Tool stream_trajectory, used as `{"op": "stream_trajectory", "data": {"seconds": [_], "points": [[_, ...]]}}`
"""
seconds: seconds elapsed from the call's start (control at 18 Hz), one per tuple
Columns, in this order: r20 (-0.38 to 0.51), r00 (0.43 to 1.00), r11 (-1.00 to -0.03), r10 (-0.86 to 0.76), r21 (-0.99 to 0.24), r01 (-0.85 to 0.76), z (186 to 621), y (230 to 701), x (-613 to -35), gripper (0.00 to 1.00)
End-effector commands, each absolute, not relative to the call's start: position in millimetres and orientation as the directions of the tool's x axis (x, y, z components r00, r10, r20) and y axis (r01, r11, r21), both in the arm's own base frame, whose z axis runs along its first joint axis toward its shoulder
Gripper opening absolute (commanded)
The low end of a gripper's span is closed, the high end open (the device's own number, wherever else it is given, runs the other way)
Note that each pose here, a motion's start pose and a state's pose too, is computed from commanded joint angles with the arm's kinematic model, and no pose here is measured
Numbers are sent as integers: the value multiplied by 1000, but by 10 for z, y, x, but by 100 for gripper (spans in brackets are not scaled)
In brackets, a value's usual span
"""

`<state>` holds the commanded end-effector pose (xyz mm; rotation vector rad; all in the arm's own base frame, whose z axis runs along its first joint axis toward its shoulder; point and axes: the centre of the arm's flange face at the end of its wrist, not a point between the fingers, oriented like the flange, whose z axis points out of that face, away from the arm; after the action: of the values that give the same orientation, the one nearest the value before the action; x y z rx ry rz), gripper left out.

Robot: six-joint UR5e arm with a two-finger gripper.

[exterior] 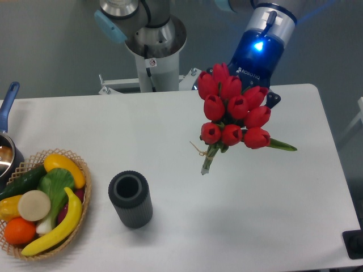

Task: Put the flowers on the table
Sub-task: 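Carry the red tulip bouquet in the gripper toward the table center, then swing the held tulips toward the black vase and tilt them down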

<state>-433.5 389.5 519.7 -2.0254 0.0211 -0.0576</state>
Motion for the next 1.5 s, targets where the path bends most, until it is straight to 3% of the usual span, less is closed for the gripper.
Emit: {"op": "stream_trajectory", "data": {"seconds": [0.5,0.72,1.0,1.17,1.28,1.5], "points": [[2,1000,-440,-24,-898,-9,5412,3858,-4398,41],[5,1000,-539,31,-842,21,5470,3827,-4467,39],[-76,996,-652,55,-758,-22,5473,3784,-4355,40],[-127,992,-740,6,-668,-81,5337,3756,-4247,40],[-117,993,-777,-1,-625,-74,5272,3723,-4141,40],[-163,983,-894,-87,-423,-149,4925,3695,-3897,40]]}}
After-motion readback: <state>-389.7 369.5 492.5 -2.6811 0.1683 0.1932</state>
